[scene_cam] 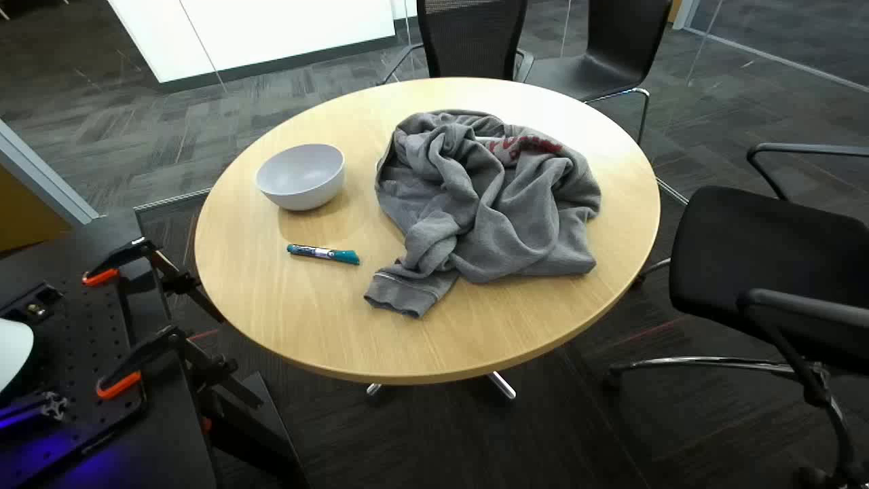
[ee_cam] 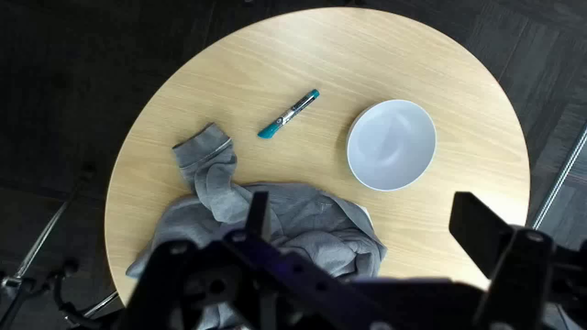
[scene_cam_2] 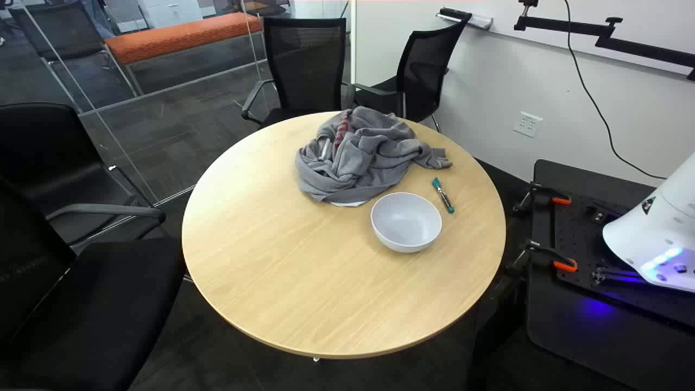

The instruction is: Put the marker in the white bowl

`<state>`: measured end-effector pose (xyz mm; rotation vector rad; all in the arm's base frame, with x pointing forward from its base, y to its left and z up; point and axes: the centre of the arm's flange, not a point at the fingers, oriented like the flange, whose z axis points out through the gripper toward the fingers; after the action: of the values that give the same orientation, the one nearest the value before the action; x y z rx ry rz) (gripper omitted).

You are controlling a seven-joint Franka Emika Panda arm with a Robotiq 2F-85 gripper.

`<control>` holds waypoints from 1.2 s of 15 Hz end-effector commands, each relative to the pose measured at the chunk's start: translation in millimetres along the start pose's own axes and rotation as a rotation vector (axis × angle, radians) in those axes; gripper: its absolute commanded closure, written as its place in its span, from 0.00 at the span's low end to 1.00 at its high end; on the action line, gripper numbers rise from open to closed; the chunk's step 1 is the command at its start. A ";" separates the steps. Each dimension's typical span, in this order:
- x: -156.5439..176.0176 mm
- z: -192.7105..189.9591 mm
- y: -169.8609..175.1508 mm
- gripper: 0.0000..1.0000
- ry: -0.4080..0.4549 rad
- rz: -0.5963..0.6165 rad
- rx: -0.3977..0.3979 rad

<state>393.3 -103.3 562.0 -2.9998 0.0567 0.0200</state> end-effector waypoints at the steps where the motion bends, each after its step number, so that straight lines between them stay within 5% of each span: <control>1: 0.0 0.0 0.0 0.00 0.000 0.000 0.000; 18: -7.8 25.1 -2.5 0.00 0.003 0.053 0.011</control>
<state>392.3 -102.2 554.7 -2.9998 0.0678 0.0384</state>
